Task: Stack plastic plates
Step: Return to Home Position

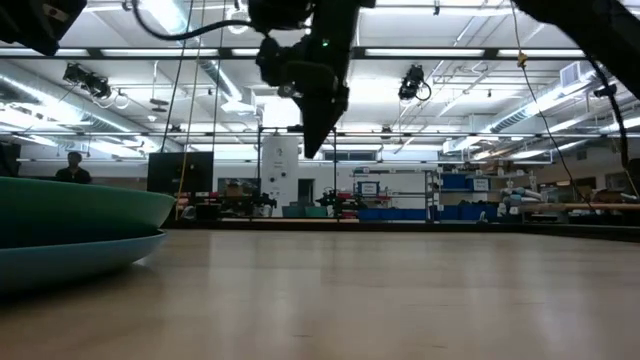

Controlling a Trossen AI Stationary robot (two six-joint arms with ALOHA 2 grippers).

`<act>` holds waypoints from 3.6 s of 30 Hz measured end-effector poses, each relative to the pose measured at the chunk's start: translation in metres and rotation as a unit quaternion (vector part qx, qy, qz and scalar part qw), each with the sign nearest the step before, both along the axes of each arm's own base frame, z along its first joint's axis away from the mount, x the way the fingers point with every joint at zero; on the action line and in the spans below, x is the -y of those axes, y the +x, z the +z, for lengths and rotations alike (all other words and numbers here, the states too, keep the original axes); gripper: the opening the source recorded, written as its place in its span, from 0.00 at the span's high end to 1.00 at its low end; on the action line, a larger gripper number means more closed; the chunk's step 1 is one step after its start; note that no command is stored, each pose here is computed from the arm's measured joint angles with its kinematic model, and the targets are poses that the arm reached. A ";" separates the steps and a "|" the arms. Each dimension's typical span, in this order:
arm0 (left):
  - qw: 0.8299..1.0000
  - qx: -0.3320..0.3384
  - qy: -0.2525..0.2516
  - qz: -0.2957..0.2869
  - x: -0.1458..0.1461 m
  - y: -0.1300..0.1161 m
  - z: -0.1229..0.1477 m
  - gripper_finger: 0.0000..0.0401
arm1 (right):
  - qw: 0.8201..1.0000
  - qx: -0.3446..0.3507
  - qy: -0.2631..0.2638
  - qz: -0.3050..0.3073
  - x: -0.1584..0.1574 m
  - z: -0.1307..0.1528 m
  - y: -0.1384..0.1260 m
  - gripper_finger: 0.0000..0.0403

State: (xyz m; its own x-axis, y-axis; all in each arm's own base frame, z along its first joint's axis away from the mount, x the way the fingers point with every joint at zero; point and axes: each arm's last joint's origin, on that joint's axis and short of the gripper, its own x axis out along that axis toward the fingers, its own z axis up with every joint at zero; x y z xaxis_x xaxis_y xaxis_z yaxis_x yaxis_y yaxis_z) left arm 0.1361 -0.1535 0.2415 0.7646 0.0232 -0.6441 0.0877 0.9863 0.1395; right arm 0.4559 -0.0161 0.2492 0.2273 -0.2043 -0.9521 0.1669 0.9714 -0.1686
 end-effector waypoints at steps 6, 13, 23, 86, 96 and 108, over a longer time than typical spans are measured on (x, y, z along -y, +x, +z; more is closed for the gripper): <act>1.000 0.008 0.023 0.006 -0.006 0.005 0.002 0.68 | 0.997 0.080 0.008 -0.007 -0.001 0.006 -0.031 0.98; 0.999 0.010 0.037 -0.002 -0.018 0.025 0.005 0.68 | 0.983 0.180 0.020 -0.031 -0.003 0.012 -0.077 0.98; 0.997 0.030 0.051 -0.053 -0.035 0.044 0.015 0.68 | 0.946 0.320 0.047 -0.035 -0.005 0.005 -0.152 0.98; 0.930 0.349 -0.084 0.076 -0.146 -0.034 -0.074 0.68 | 0.762 0.626 0.167 0.007 0.074 -0.092 -0.286 0.98; 0.931 0.346 -0.056 0.105 -0.148 -0.034 -0.075 0.68 | 0.755 0.626 0.192 -0.030 0.064 -0.118 -0.304 0.98; 0.935 0.347 -0.037 0.062 -0.146 -0.035 -0.075 0.68 | 0.740 0.652 0.164 -0.019 0.063 -0.112 -0.303 0.99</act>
